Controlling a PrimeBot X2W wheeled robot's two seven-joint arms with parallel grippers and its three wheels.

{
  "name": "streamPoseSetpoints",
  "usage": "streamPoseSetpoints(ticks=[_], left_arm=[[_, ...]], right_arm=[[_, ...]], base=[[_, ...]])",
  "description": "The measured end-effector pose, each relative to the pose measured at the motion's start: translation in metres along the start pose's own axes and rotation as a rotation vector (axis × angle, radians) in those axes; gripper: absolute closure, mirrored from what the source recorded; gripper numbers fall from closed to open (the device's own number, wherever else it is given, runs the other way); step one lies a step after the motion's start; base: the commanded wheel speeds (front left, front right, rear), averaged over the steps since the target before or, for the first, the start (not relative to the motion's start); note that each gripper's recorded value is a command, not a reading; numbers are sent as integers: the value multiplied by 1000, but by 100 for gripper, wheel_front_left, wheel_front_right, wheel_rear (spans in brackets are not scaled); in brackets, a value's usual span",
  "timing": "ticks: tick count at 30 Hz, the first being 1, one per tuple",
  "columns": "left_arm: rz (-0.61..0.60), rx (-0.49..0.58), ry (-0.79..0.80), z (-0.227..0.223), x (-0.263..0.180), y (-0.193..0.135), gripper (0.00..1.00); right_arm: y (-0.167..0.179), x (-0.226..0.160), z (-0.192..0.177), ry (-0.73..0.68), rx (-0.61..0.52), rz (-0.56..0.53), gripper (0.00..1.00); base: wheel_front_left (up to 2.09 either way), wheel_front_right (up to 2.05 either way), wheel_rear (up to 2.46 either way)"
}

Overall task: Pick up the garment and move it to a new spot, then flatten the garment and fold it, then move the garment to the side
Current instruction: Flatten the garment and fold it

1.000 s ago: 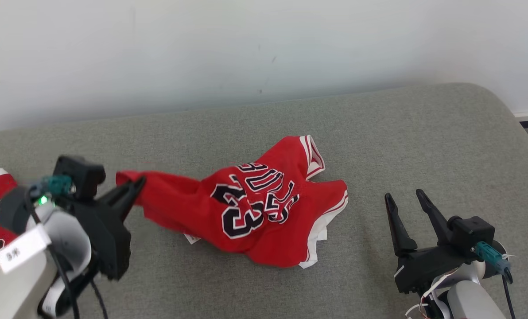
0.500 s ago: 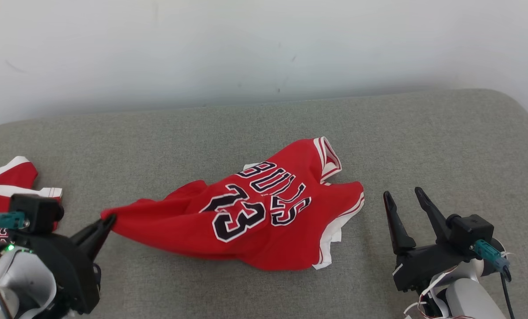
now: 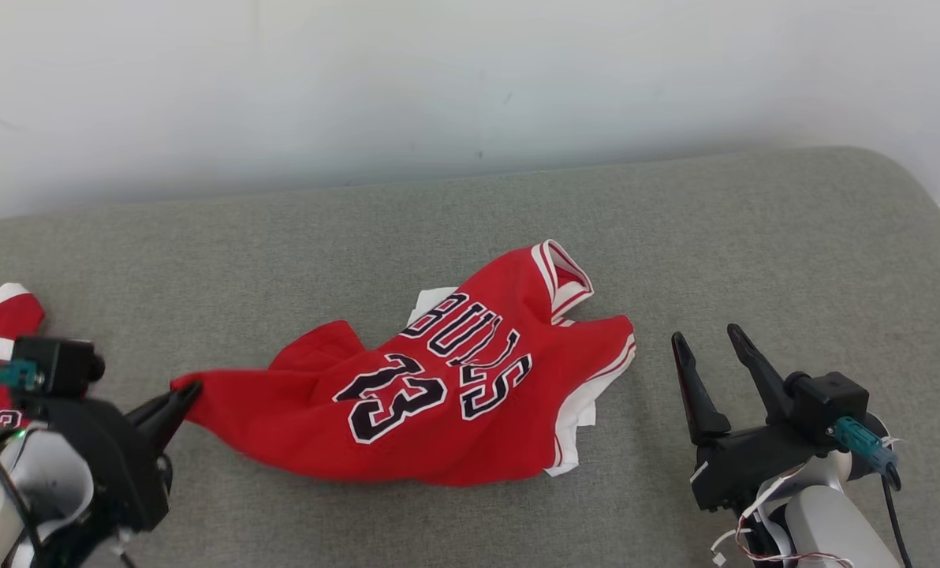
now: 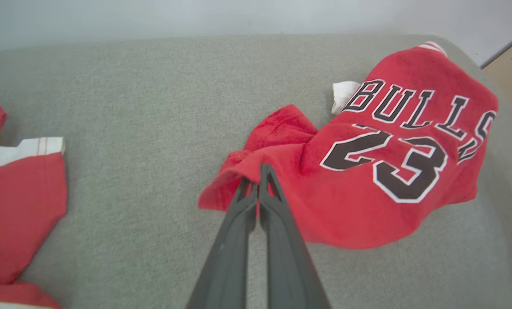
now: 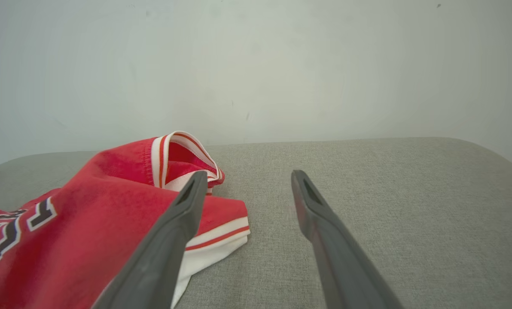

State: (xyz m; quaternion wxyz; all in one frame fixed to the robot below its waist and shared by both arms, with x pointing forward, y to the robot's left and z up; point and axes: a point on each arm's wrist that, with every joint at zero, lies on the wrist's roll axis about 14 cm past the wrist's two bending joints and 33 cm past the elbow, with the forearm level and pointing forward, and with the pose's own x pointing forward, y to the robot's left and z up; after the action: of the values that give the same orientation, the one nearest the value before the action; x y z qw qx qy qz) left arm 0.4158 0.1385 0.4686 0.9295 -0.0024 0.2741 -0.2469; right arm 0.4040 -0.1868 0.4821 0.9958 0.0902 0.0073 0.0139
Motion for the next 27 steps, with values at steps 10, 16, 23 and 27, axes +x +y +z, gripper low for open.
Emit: streamPoseSetpoints(ticks=[10,16,23,27], left_arm=[[-77,2,-52,42,41,-10,100],[-67,29,-93,67,67,-2,100],[-88,22,-85,66,105,-9,100],[-97,27,-152,78,120,-12,100]], right_arm=[[-14,-2,1,-2,-2,-36,0],[-28,-5,3,-6,-8,-74,0],[-42,-7,2,-2,-12,-114,0],[-49,-8,2,2,-16,-132,0]], base=[[0,0,0],[0,0,0],[0,0,0],[0,0,0]])
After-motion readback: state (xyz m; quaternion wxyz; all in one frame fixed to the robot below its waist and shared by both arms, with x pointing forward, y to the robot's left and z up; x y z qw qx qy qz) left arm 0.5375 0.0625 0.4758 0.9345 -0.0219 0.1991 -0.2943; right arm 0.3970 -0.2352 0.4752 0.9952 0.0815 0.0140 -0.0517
